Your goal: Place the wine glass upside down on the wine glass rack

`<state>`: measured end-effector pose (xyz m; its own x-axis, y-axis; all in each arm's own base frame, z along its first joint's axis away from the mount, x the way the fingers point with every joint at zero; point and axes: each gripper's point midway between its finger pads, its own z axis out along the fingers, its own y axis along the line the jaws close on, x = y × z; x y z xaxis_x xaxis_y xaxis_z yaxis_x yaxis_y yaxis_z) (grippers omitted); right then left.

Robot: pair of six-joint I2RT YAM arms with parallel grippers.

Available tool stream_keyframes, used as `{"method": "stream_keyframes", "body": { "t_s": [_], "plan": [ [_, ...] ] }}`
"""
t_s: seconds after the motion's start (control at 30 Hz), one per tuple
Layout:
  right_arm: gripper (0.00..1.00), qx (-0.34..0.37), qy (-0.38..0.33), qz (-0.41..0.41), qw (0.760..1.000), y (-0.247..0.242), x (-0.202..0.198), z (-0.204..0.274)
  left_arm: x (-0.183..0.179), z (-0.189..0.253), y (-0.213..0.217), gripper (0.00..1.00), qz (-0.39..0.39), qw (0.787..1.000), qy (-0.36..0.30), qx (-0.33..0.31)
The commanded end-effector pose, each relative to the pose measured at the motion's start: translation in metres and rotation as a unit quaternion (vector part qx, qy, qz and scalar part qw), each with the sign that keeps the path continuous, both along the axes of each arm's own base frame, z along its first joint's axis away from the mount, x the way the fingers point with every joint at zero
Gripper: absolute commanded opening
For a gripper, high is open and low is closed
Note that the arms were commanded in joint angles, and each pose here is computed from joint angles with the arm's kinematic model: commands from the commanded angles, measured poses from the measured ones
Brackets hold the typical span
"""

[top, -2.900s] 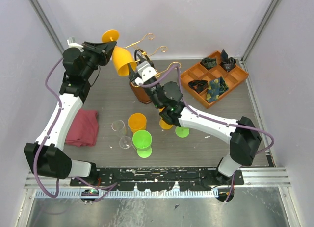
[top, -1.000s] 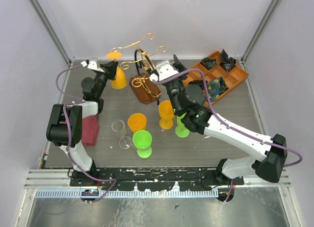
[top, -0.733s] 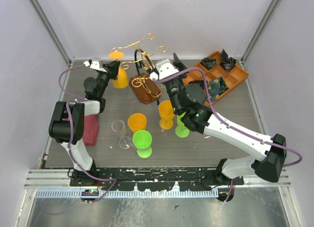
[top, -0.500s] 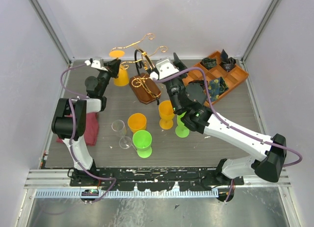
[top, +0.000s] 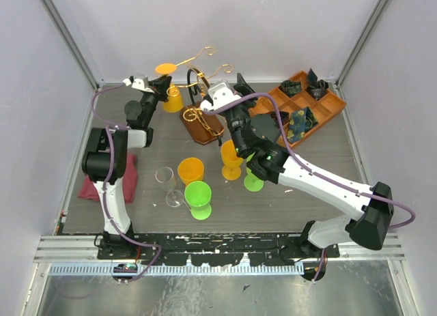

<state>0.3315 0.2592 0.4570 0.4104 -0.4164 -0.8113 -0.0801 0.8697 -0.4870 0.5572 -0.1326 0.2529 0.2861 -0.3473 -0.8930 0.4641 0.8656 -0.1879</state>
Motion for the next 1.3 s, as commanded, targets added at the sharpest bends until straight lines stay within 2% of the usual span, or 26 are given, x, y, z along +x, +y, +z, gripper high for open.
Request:
{"method": "stream_keyframes", "body": {
  "t_s": [0.0,0.33,0.77,1.03,1.27],
  "plan": [
    [0.59,0.031,-0.032,-0.013,0.999,-0.011,-0.004,0.033,0.009,0.015,0.004,0.0,0.015,0.999,-0.036,-0.011],
    [0.6,0.025,-0.028,-0.019,0.999,-0.007,0.001,0.029,0.022,0.001,0.023,0.0,0.084,0.996,-0.028,-0.014],
    [0.6,0.043,-0.022,-0.006,0.999,-0.008,-0.002,0.028,0.0,0.013,0.054,0.0,0.153,0.988,-0.029,-0.001],
    [0.6,0.05,-0.015,0.001,0.999,-0.008,-0.004,0.025,-0.019,0.024,0.039,0.0,0.114,0.992,-0.045,0.032],
    [0.6,0.051,-0.014,0.004,0.999,-0.007,-0.004,0.024,-0.02,0.02,0.015,0.0,0.079,0.994,-0.051,0.052]
  ]
}}
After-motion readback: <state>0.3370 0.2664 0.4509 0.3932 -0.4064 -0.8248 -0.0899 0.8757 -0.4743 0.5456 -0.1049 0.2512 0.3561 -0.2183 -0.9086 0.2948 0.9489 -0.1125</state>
